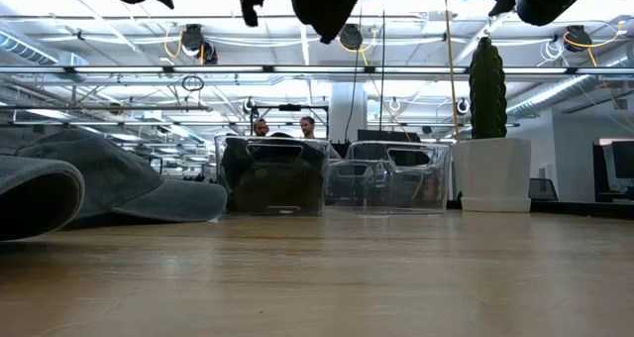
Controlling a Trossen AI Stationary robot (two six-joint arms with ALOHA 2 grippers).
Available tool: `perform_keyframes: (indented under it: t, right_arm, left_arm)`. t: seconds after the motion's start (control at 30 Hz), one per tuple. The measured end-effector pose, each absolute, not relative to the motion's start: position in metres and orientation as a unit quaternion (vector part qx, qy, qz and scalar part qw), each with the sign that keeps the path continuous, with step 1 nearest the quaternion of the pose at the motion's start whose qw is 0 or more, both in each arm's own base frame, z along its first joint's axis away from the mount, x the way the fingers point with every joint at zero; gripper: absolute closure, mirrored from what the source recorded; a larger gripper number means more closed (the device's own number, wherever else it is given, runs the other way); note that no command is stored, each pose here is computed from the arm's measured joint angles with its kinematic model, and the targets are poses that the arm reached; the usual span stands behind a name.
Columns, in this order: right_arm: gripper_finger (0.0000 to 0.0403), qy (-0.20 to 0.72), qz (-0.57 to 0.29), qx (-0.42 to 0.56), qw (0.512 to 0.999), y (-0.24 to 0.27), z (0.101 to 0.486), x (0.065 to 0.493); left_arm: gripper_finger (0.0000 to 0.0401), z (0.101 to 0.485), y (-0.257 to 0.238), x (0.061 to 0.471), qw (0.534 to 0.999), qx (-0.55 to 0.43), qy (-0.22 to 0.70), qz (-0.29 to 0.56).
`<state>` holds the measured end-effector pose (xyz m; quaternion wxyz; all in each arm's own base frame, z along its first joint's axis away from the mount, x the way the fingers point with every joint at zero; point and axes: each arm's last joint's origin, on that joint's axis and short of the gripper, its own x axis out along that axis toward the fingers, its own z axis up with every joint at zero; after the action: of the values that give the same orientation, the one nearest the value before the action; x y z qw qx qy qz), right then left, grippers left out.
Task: Pick & Place hat
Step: Put the black cap into the left transparent bin
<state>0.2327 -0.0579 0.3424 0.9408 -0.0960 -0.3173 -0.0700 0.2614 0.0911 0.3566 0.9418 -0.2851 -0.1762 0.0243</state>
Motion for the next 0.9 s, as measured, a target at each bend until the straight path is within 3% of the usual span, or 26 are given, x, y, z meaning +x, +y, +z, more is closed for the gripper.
perform_keyframes:
  t: [0.17, 0.27, 0.73, 0.9]
  right_arm:
    - [0.0403, -0.315, -0.07, -0.096, 0.942, -0.058, 0.342, 0.233]
    - [0.0403, -0.313, -0.07, -0.093, 0.943, -0.058, 0.342, 0.233]
    - [0.0403, -0.326, -0.05, -0.078, 0.941, -0.057, 0.344, 0.232]
    - [0.0403, -0.325, -0.052, -0.08, 0.941, -0.057, 0.343, 0.232]
  left_arm:
    - [0.016, 0.372, 0.079, 0.257, 0.939, -0.249, -0.224, -0.074]
    - [0.016, 0.375, 0.073, 0.257, 0.939, -0.233, -0.238, -0.089]
    - [0.016, 0.358, 0.079, 0.262, 0.964, -0.232, -0.127, -0.021]
    - [0.016, 0.356, 0.074, 0.267, 0.963, -0.239, -0.127, -0.018]
